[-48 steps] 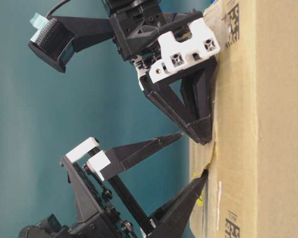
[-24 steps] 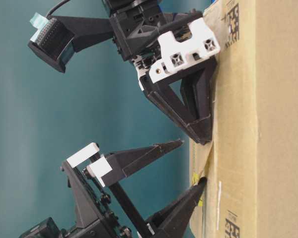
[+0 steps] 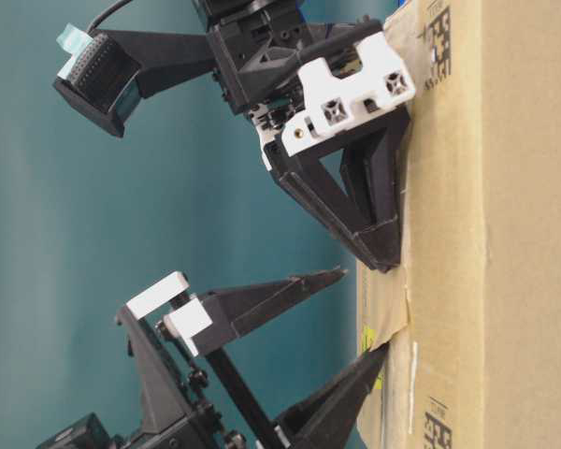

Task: Apply tape along the seams of the closed cardboard box to seal it securely.
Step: 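Reposition the left gripper beside the right and press the tape down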

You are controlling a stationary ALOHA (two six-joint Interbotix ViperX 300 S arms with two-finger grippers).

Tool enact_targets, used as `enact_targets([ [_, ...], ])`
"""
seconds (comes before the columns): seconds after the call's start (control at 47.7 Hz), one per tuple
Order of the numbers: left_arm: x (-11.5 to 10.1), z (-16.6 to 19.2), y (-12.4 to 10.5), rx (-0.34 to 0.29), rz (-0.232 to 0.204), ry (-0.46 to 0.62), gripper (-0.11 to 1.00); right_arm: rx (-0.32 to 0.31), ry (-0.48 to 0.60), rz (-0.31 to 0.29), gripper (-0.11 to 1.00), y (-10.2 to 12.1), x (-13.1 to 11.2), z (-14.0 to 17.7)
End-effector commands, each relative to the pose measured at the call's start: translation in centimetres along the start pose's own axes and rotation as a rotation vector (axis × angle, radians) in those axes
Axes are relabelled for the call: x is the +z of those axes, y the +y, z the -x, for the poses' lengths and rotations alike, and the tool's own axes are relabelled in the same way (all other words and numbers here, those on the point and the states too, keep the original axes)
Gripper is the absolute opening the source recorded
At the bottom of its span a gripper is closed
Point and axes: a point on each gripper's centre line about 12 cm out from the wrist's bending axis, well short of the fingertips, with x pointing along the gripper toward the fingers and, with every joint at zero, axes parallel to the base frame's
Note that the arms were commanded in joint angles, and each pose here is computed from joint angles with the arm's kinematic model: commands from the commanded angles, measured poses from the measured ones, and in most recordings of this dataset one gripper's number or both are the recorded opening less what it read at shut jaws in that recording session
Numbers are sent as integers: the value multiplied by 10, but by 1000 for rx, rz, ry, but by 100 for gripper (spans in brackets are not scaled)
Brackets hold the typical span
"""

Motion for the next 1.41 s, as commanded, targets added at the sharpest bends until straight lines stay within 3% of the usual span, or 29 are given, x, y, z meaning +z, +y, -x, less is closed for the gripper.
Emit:
enact_targets([
  [0.0,-2,17,8,58,5,4,67,3,-17,0,35,2,6,1],
  [0.063,-1,23,8,86,18,0,67,5,-16,1,35,2,6,1],
  [0.168,0,33,6,168,84,-14,67,4,-13,1,35,2,5,2],
  [0.378,8,52,10,415,281,-98,66,5,-20,-1,35,2,6,2],
  [0.462,15,58,13,491,396,-160,66,5,-21,-1,35,2,7,3],
  [0.545,18,63,18,541,560,-230,65,6,-24,1,35,3,8,3],
  [0.755,20,60,19,511,893,-331,60,2,-49,-2,35,0,13,2],
  [0.86,19,60,17,498,1030,-372,46,-8,-72,-10,30,-4,19,5],
  [0.944,19,60,12,493,1131,-409,28,-14,-88,-12,17,-6,24,7],
  [1.028,19,56,6,501,1189,-435,8,-13,-94,-9,0,-6,26,7],
  [1.091,18,52,3,516,1223,-454,0,-15,-93,-6,0,-7,27,7],
  [1.28,15,32,-4,532,1283,-471,0,-16,-109,-5,0,-7,32,6],
  [1.385,16,21,-3,534,1287,-472,0,-14,-114,-1,0,-6,36,3],
])
